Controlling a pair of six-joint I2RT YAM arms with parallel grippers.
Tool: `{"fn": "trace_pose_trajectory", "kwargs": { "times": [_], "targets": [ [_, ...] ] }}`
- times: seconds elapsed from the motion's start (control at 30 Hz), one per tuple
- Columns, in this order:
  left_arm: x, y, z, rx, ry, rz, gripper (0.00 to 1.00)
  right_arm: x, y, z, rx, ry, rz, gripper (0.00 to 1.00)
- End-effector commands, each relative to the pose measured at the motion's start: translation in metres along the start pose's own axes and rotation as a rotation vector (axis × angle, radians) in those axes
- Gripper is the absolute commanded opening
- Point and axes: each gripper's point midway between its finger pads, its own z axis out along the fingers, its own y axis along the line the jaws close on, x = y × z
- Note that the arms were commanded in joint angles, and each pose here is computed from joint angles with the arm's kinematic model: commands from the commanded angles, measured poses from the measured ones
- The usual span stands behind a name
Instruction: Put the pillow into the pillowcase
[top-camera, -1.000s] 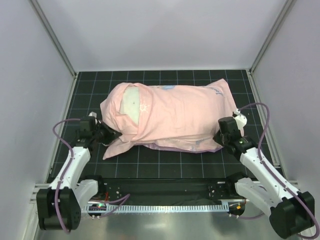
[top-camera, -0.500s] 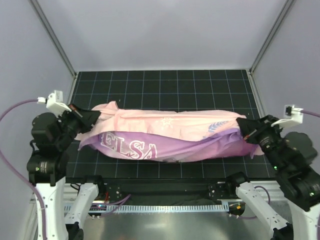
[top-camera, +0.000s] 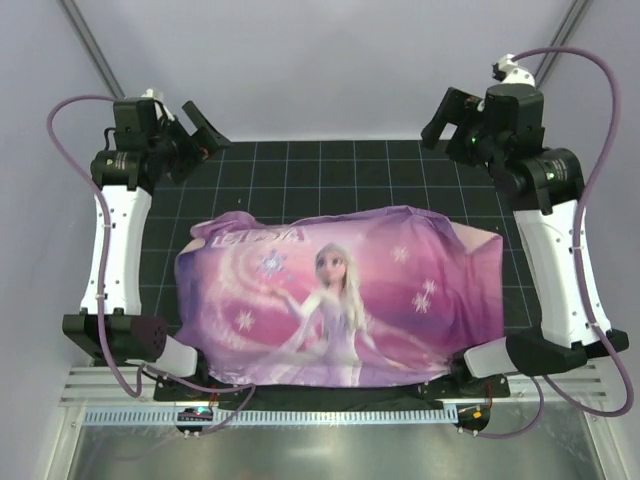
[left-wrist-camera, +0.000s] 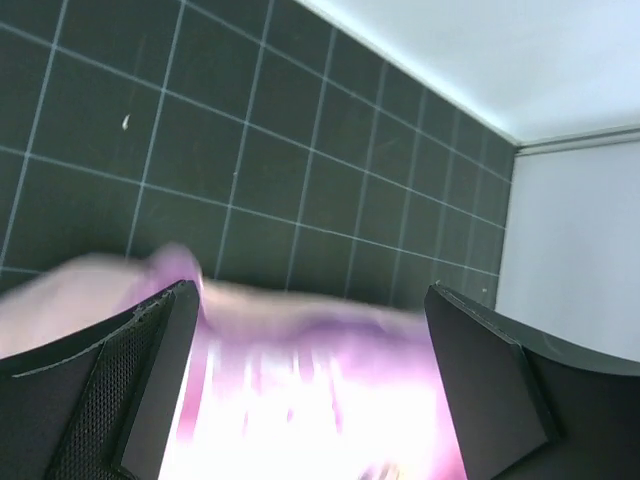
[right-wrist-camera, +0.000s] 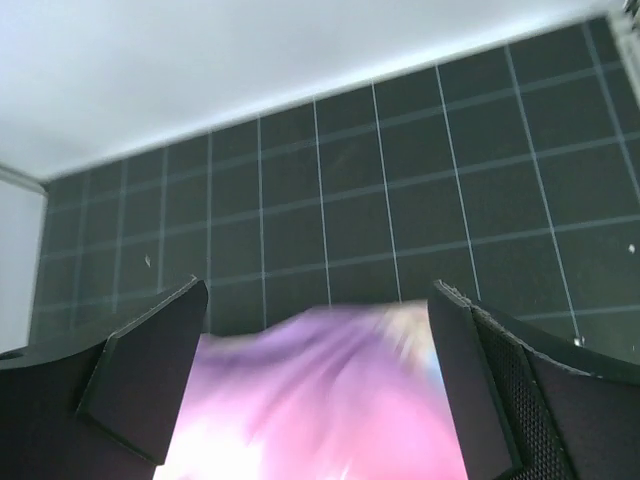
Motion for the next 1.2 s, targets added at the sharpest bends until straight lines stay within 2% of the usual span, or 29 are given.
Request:
{"fn": "trace_pose_trajectory", "kwargs": {
  "times": [0.0,0.03,0.07,0.1,0.17,0.23,0.27,0.3,0.33,0.37,0.43,0.47,0.5,0.53,0.57,0.6,0.63,0.67,0.73,0.77,0.8,0.83,0.87,0.9,0.97,1.0,1.1,1.17],
  "targets": [
    [-0.014,-0.024,-0.054,0.051,-0.134,0.056,1.00,-0.014,0.000,-0.060,-0.110,-0.089,-0.009,1.00],
    [-0.014,-0.022,-0.063,0.049,-0.161,0.063,1.00,-0.027,0.010,-0.065,-0.177,-0.170,-0.003,1.00],
    [-0.013,-0.023,-0.077,0.058,-0.196,0.080,1.00,-0.003,0.009,-0.052,-0.194,-0.124,-0.012,1.00],
    [-0.006,-0.016,-0.076,0.045,-0.191,0.081,1.00,-0.012,0.012,-0.072,-0.248,-0.193,-0.002,1.00],
    [0.004,-0.017,-0.084,0.076,-0.191,0.094,1.00,0.016,0.014,-0.064,-0.292,-0.124,-0.020,1.00],
    [0.026,-0.013,-0.075,0.118,-0.117,0.078,1.00,0.032,0.021,-0.062,-0.351,-0.084,-0.028,1.00],
    [0.027,-0.022,-0.080,0.168,-0.136,0.078,1.00,0.052,0.022,-0.051,-0.368,-0.032,-0.029,1.00],
    [0.036,-0.031,-0.078,0.235,-0.096,0.038,1.00,0.054,0.035,-0.051,-0.448,-0.029,-0.023,0.99],
    [0.040,-0.035,-0.076,0.275,-0.088,0.019,1.00,0.060,0.043,-0.052,-0.502,-0.018,-0.014,0.96],
    [0.048,-0.037,-0.064,0.311,-0.069,0.005,1.00,0.076,0.048,-0.044,-0.536,0.033,0.025,0.84],
    [0.066,-0.051,-0.057,0.379,-0.008,-0.041,1.00,0.087,0.077,-0.050,-0.719,0.087,0.064,0.65],
    [0.081,-0.048,-0.041,0.397,0.025,-0.059,1.00,0.111,0.081,-0.041,-0.749,0.182,0.156,0.62],
    [0.102,-0.059,-0.034,0.436,0.079,-0.057,1.00,0.107,0.095,-0.041,-0.846,0.155,0.179,0.59],
    [0.117,-0.058,-0.022,0.443,0.122,-0.105,1.00,0.119,0.102,-0.042,-0.916,0.207,0.210,0.58],
    [0.138,-0.050,-0.002,0.451,0.150,-0.124,1.00,0.150,0.096,-0.020,-0.895,0.280,0.250,0.58],
    [0.157,-0.041,0.015,0.431,0.191,-0.151,1.00,0.152,0.098,-0.010,-0.908,0.260,0.266,0.58],
    [0.167,-0.030,0.030,0.397,0.201,-0.210,1.00,0.163,0.089,0.012,-0.829,0.259,0.288,0.57],
    [0.187,-0.006,0.049,0.359,0.211,-0.238,1.00,0.194,0.075,0.039,-0.743,0.322,0.306,0.55],
    [0.203,0.025,0.075,0.269,0.208,-0.269,1.00,0.222,0.053,0.073,-0.635,0.370,0.305,0.52],
    [0.206,0.046,0.087,0.201,0.168,-0.257,1.00,0.234,0.023,0.098,-0.519,0.378,0.336,0.44],
    [0.218,0.071,0.095,0.129,0.168,-0.258,1.00,0.259,-0.003,0.121,-0.413,0.432,0.366,0.43],
    [0.218,0.090,0.099,0.068,0.143,-0.261,1.00,0.267,-0.027,0.135,-0.343,0.430,0.403,0.42],
    [0.220,0.111,0.100,-0.008,0.122,-0.257,1.00,0.281,-0.074,0.148,-0.227,0.431,0.473,0.42],
    [0.213,0.128,0.101,-0.070,0.069,-0.255,1.00,0.285,-0.098,0.158,-0.195,0.416,0.516,0.42],
    [0.209,0.145,0.094,-0.117,0.034,-0.238,1.00,0.298,-0.126,0.154,-0.172,0.416,0.579,0.39],
    [0.204,0.147,0.092,-0.131,0.010,-0.221,1.00,0.289,-0.139,0.154,-0.169,0.369,0.591,0.39],
    [0.180,0.124,0.076,-0.080,-0.040,-0.166,1.00,0.266,-0.135,0.138,-0.195,0.276,0.528,0.42],
    [0.164,0.100,0.060,-0.047,-0.046,-0.111,1.00,0.239,-0.123,0.120,-0.246,0.209,0.462,0.50]
  ]
}}
